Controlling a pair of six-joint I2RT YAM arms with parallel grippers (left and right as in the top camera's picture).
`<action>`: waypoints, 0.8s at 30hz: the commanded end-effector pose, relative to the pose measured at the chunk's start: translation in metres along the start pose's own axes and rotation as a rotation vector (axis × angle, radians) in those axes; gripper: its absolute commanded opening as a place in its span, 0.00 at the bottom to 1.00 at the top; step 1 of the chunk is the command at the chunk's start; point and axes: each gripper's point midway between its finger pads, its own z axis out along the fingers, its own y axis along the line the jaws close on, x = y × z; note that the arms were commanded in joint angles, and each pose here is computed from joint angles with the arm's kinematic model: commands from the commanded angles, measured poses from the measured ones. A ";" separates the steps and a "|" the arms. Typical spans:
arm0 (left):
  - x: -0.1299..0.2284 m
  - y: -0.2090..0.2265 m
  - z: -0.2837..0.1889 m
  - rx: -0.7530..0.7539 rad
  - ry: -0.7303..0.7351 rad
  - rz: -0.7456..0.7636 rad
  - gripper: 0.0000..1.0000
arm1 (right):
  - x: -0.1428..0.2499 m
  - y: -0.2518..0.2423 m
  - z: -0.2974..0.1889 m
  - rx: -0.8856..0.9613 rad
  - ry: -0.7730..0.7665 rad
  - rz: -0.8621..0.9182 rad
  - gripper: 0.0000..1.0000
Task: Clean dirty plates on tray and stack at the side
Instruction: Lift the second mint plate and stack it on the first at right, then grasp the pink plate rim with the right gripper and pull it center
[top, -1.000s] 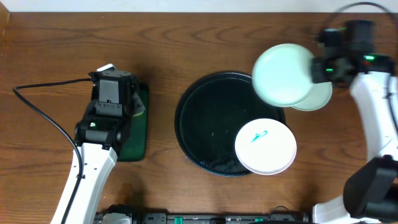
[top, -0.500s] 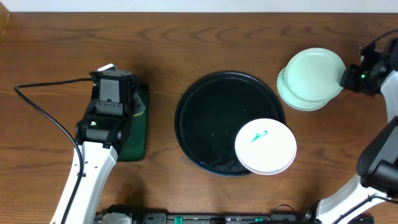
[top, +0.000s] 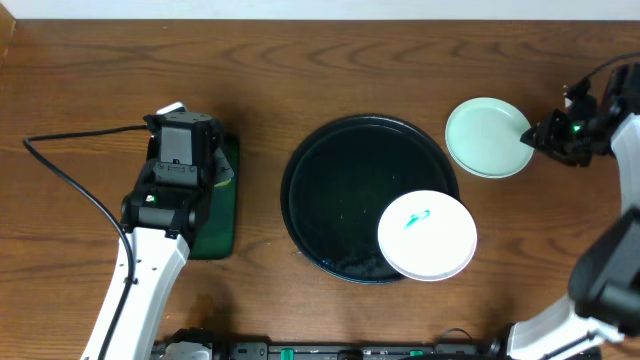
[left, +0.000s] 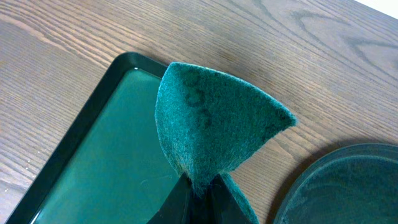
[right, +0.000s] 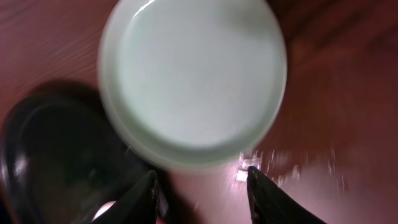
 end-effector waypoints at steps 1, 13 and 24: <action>0.002 0.002 0.003 -0.008 0.007 -0.010 0.07 | 0.009 0.020 -0.038 0.038 -0.058 0.068 0.45; 0.003 0.003 0.003 -0.010 0.009 -0.009 0.08 | 0.095 0.057 -0.047 0.191 0.149 0.030 0.92; 0.003 0.003 0.003 -0.010 0.010 -0.009 0.08 | 0.168 0.049 0.015 0.287 0.283 0.089 0.90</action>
